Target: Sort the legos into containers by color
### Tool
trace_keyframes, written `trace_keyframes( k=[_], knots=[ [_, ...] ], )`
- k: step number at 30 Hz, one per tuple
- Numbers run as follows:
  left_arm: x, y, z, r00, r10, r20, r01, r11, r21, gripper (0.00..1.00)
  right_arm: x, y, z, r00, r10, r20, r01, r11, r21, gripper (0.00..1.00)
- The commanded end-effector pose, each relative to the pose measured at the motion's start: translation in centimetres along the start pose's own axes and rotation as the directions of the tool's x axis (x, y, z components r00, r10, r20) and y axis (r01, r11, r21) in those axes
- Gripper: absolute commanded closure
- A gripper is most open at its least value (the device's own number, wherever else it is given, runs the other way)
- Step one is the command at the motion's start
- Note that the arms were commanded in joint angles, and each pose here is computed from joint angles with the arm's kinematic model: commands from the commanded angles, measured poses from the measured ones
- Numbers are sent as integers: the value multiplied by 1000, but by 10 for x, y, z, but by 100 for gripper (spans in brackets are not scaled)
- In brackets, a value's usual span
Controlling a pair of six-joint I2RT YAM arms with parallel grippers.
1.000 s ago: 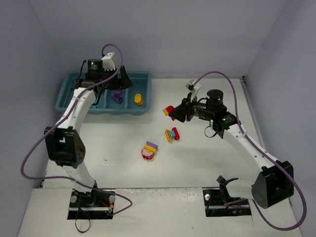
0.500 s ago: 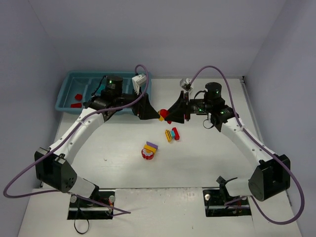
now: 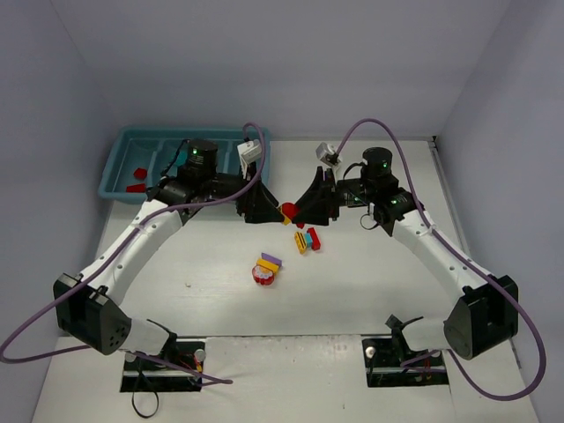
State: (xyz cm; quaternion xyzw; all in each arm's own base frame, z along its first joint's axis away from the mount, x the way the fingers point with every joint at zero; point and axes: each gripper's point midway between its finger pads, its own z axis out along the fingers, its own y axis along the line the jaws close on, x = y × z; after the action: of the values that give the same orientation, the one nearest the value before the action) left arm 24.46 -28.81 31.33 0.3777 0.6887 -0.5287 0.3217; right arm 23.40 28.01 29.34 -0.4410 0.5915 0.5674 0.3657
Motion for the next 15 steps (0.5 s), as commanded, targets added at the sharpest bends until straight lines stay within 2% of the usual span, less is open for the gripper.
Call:
trace_keyframes(
  k=[1, 6, 8, 9, 12, 14, 15],
  knots=[
    [-19, -22, 1, 992, 118, 37, -120, 990, 79, 39, -29, 20, 0, 993, -115, 37, 117, 992, -56, 100],
    [-15, -21, 2, 994, 110, 27, -112, 990, 91, 51, -30, 20, 0, 993, -115, 37, 117, 992, -57, 100],
    [-15, -22, 3, 994, 110, 25, -112, 989, 100, 64, -30, 20, 1, 993, -112, 36, 114, 992, -59, 100],
    [-14, -23, 3, 994, 110, 23, -112, 988, 104, 74, -29, 20, 1, 993, -109, 36, 111, 992, -59, 100],
    [-10, -22, 4, 994, 104, 13, -105, 989, 107, 94, -29, 20, 0, 993, -109, 36, 111, 992, -57, 100],
    [-6, -20, 4, 995, 104, 3, -104, 989, 105, 100, -29, 18, -1, 993, -110, 37, 112, 992, -51, 100],
    [-3, -19, 4, 995, 103, -3, -102, 990, 100, 100, -29, 18, -1, 993, -108, 38, 110, 993, -48, 100]
  ],
)
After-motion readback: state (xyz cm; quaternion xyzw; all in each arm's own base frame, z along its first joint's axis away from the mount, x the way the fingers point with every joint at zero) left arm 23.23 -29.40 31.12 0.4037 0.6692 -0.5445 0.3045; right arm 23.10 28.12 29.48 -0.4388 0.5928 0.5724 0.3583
